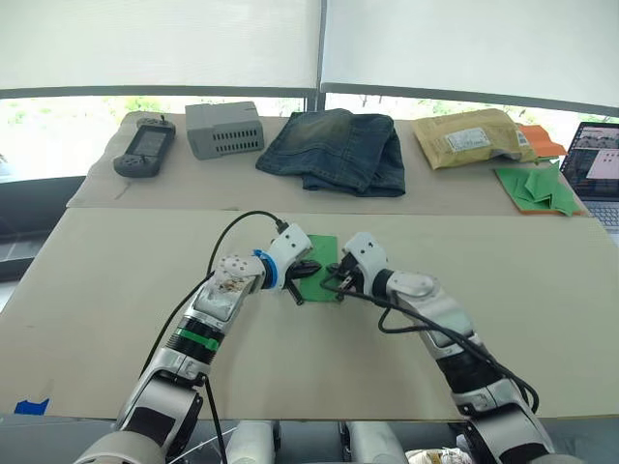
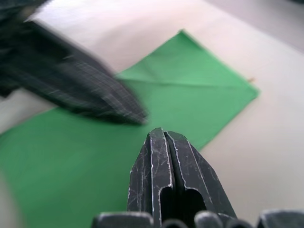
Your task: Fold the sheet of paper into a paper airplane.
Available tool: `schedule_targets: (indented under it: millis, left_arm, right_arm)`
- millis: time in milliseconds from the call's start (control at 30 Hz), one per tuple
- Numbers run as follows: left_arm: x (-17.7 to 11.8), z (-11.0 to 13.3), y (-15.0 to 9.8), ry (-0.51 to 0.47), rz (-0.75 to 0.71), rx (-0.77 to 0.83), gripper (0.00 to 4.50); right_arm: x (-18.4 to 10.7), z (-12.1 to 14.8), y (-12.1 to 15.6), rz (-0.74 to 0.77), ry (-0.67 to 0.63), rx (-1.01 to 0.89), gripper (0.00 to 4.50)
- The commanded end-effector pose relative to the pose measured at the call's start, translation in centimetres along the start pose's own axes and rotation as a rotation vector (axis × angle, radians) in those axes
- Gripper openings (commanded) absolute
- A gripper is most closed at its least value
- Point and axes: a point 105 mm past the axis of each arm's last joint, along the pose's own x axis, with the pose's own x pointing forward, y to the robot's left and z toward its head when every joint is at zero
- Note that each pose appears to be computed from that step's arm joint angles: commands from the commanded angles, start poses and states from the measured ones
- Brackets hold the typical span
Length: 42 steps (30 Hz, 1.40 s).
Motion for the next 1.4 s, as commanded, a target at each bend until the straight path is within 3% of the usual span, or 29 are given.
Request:
schedule_targets:
  millis: [33,200,433,500,800,900,1067,1400]
  left_arm:
    - [0.1,-1.7,-0.9,0.064,-0.018,-0.012,0.0]
    - [0.0,-1.9,-1.0,0.068,-0.015,-0.02,0.0]
    - [-0.1,-2.4,-1.1,0.081,0.002,-0.048,0.0]
    - [-0.1,-2.4,-1.3,0.08,-0.001,-0.049,0.0]
    - [0.1,-2.4,-1.8,0.07,-0.006,-0.065,0.0]
    - [0.1,-2.4,-1.8,0.071,-0.004,-0.066,0.0]
    - [0.1,-2.4,-1.7,0.072,-0.001,-0.064,0.0]
    - [0.4,-2.1,-1.5,0.064,0.002,-0.066,0.0]
  right_arm:
    - [1.1,-0.7,-1.6,-0.038,0.026,-0.021,0.04]
    - [2.2,-0.4,-2.9,-0.053,0.006,-0.006,0.04]
    - [3.1,-0.5,-3.1,-0.042,-0.035,0.015,0.04]
    - [3.3,-0.3,-3.3,-0.064,-0.083,0.095,0.04]
    - [3.4,-1.5,-3.5,-0.087,-0.093,0.098,0.04]
    - [3.3,-1.8,-2.5,-0.024,-0.079,0.072,0.04]
    - [2.3,-2.7,1.1,0.206,-0.038,0.071,0.04]
    - [-1.0,-3.8,4.4,0.38,0.013,0.039,0.04]
